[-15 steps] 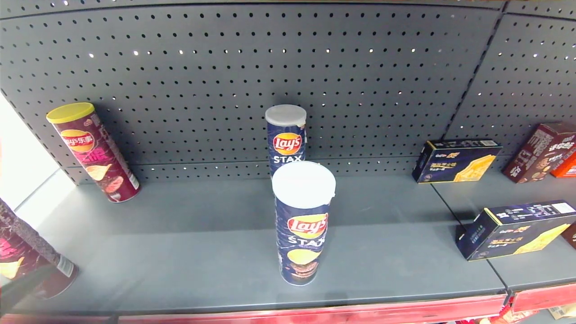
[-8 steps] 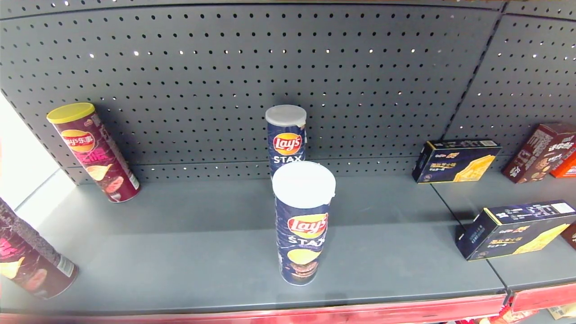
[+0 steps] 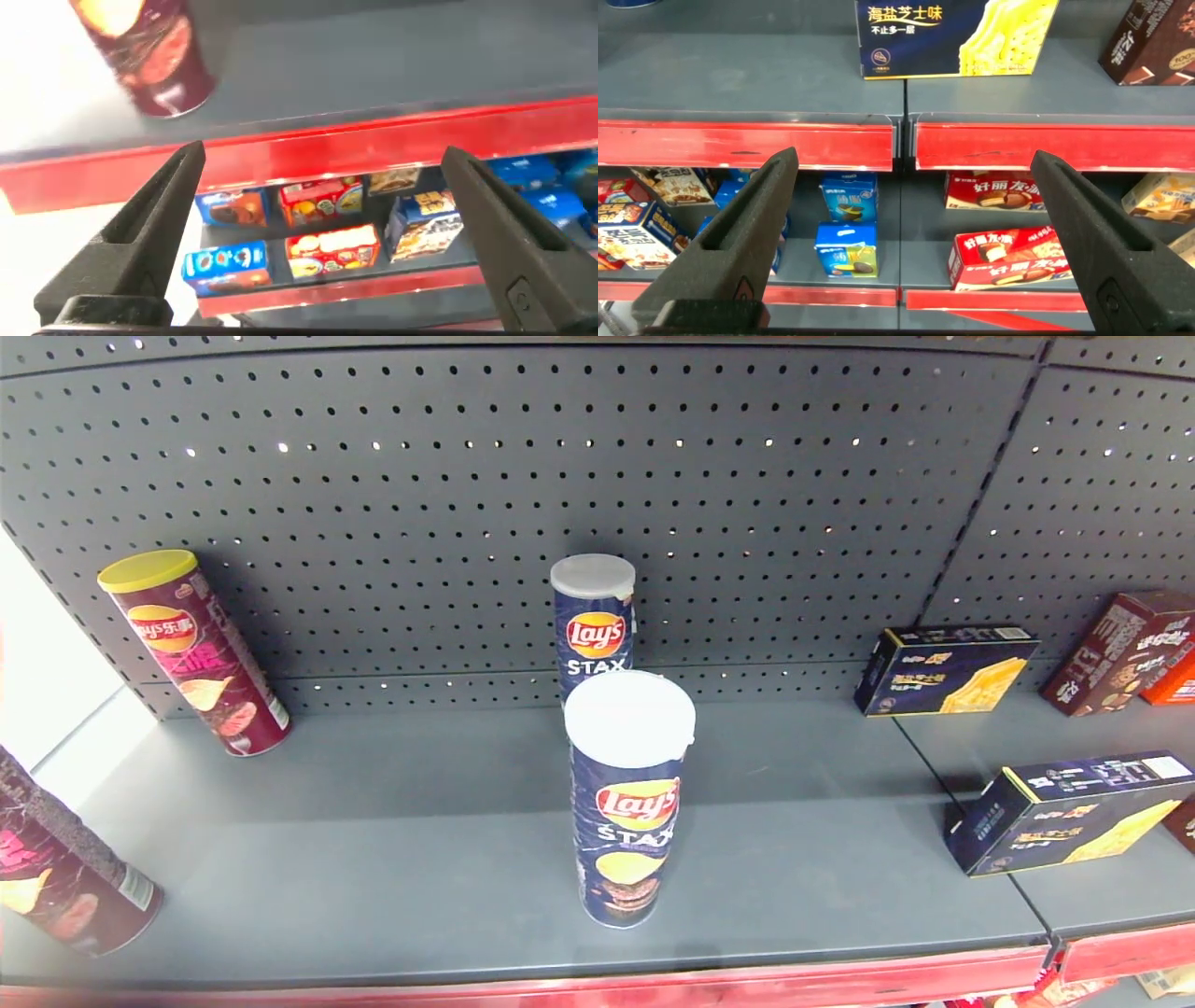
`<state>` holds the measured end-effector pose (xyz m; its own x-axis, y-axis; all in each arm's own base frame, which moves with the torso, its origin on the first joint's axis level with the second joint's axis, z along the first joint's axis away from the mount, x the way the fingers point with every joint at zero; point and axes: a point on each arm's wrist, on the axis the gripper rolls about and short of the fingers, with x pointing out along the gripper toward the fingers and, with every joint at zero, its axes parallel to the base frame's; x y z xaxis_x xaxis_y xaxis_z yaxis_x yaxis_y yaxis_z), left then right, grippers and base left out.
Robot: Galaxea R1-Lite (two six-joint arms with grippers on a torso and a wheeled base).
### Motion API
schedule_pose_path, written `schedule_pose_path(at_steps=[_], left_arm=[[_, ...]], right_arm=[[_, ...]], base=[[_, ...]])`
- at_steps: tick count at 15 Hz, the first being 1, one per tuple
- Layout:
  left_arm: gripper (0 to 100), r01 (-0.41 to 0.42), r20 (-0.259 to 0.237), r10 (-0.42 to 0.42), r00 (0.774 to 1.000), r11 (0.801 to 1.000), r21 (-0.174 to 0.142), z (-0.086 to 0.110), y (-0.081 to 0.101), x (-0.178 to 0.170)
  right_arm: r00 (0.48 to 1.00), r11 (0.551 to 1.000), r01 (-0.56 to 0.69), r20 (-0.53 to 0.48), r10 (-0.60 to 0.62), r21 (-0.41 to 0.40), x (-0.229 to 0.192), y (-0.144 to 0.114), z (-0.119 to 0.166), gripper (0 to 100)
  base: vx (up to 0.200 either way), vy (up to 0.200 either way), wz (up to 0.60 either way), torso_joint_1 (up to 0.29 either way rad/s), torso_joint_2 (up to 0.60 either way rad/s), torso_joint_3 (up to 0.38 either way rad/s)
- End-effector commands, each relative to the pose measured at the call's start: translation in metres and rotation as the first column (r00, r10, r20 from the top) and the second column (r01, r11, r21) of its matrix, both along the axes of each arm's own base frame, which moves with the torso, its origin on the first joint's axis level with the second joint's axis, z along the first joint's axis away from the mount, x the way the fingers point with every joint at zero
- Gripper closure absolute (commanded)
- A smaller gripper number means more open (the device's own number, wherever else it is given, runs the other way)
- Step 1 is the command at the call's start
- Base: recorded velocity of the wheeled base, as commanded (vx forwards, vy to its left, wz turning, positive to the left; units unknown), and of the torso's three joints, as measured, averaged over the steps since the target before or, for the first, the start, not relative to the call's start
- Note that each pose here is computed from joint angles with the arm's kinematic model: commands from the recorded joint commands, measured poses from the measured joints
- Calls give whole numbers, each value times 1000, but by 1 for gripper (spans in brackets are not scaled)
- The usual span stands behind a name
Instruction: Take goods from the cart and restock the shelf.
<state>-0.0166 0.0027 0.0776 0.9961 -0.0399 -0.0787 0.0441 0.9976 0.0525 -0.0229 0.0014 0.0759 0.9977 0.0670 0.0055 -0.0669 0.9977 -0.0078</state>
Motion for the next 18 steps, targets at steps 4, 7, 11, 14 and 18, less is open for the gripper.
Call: schedule_pose_path(at_steps=[4, 7, 11, 14, 18], left_arm=[[0, -84, 79, 86, 993, 996, -31, -2, -2, -6], [0, -74, 74, 76, 994, 997, -33, -2, -2, -6], [0, -98, 74, 103, 992, 993, -66, -1, -1, -6], [0, -148, 75, 154, 985, 986, -80, -1, 0, -6], [0, -151, 78, 157, 984, 985, -84, -1, 0, -6]], right_arm=[[1000, 1000, 0, -1, 0, 0, 0, 0, 0, 0], [1000, 1000, 0, -1, 0, 0, 0, 0, 0, 0], [1000, 1000, 0, -1, 0, 0, 0, 0, 0, 0], [1000, 1000, 1, -1, -1, 0, 0, 0, 0, 0], [1000, 1000, 1, -1, -1, 0, 0, 0, 0, 0]], base=[[0, 0, 0, 0, 0, 0], [0, 0, 0, 0, 0, 0], [0, 0, 0, 0, 0, 0], [0, 0, 0, 0, 0, 0], [0, 0, 0, 0, 0, 0]])
